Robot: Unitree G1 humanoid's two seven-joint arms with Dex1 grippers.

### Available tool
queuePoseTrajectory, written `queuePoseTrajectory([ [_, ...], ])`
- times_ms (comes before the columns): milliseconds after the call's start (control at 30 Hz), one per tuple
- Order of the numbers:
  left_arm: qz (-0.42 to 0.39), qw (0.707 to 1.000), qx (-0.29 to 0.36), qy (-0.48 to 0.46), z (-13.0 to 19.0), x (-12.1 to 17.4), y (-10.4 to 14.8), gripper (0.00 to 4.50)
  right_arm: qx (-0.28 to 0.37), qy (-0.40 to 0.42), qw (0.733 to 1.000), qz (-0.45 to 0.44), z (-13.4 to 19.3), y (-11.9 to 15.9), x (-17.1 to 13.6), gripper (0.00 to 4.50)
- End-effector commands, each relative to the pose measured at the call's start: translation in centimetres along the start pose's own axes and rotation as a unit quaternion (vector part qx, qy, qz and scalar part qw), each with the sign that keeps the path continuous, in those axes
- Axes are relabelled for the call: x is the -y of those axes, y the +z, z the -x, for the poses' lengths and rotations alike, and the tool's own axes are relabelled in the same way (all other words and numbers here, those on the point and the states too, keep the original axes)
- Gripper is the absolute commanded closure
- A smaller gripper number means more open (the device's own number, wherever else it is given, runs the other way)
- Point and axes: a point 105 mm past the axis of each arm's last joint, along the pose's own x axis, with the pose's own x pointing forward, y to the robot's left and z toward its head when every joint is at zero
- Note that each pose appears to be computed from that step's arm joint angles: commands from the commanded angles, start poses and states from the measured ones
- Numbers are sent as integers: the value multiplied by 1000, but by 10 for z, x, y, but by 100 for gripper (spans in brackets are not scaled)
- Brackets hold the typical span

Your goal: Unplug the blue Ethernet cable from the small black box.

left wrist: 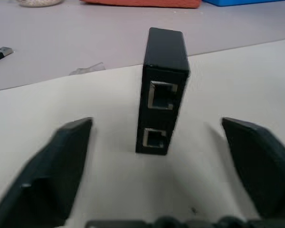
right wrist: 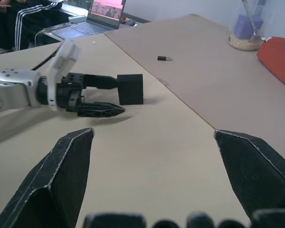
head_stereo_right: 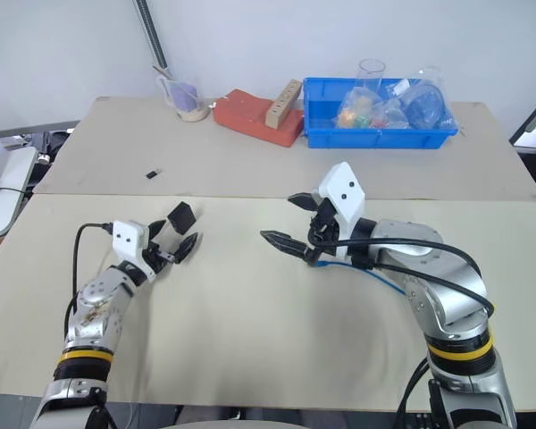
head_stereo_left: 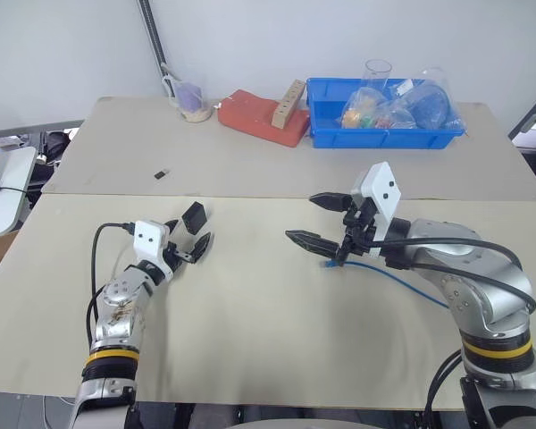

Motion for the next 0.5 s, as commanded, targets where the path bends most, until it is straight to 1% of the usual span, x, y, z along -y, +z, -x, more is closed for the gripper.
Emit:
queuePoseTrajectory([
  [33, -11, 999, -4, -31, 26, 2, 17, 3, -21, -12, 1000, 20, 15, -13, 10, 0],
  [133, -22, 996, -41, -73, 55, 10, 24, 3, -50, -23, 998, 30, 32, -30, 21, 0],
  [233, -59, 988, -80, -116, 77, 25, 39, 3, -71, -36, 996, 40, 48, -42, 28, 0],
  [333, -81, 984, -86, -133, 84, 32, 55, 3, -66, -39, 997, 31, 55, -47, 24, 0],
  [400, -98, 983, -81, -132, 83, 35, 63, 3, -64, -54, 996, 26, 61, -50, 24, 0],
  [500, -105, 983, -76, -130, 78, 39, 66, 3, -65, -72, 995, 26, 65, -54, 25, 0],
])
